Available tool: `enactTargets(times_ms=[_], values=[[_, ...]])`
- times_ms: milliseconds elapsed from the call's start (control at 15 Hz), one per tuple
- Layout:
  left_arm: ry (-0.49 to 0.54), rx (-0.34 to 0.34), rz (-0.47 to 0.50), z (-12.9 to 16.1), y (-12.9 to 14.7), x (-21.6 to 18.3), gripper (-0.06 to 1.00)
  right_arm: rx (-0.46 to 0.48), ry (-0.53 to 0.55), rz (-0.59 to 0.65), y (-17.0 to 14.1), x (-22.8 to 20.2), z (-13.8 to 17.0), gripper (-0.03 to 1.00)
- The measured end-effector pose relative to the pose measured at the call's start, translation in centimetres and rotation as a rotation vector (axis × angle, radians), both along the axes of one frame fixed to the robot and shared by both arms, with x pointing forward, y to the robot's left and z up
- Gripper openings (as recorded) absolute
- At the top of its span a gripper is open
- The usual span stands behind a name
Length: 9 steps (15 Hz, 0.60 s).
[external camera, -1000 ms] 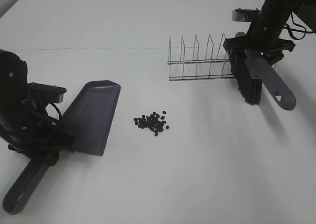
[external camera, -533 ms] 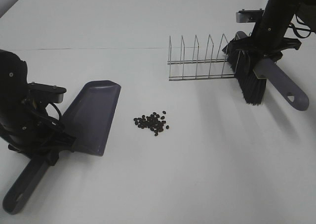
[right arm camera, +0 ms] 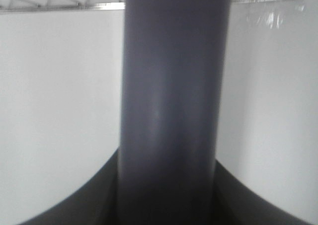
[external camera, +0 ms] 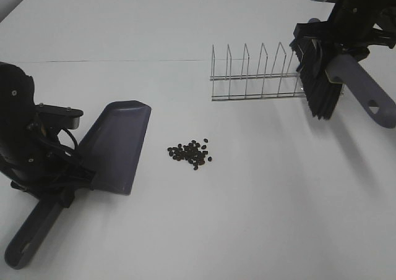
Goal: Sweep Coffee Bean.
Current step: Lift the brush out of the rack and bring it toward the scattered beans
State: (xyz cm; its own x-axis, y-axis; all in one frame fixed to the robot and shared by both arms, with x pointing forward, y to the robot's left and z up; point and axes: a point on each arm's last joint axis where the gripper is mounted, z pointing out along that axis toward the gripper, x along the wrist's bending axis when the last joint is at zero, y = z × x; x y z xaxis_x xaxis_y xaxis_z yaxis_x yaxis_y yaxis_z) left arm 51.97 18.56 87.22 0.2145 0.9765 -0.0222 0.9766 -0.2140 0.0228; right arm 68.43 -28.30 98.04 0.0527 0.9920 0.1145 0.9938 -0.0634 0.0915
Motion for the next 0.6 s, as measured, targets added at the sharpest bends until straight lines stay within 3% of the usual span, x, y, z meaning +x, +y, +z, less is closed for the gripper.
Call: enactTargets(times_ms=[133, 333, 600], values=[[0.001, -0.002, 0.002, 0.0, 0.0, 0.0, 0.31, -0.004, 0.04, 0.016, 0.6, -3.2, 1.1, 0.29], [0.001, -0.003, 0.005, 0.0, 0.0, 0.0, 0.31, -0.123, 0.055, 0.107, 3.0, -7.9, 2.9, 0.29], [-0.007, 0.001, -0.02, 0.0, -0.5, -0.2, 0.31, -0.245, 0.095, 0.175, 7.3, -11.7, 1.8, 0.29]])
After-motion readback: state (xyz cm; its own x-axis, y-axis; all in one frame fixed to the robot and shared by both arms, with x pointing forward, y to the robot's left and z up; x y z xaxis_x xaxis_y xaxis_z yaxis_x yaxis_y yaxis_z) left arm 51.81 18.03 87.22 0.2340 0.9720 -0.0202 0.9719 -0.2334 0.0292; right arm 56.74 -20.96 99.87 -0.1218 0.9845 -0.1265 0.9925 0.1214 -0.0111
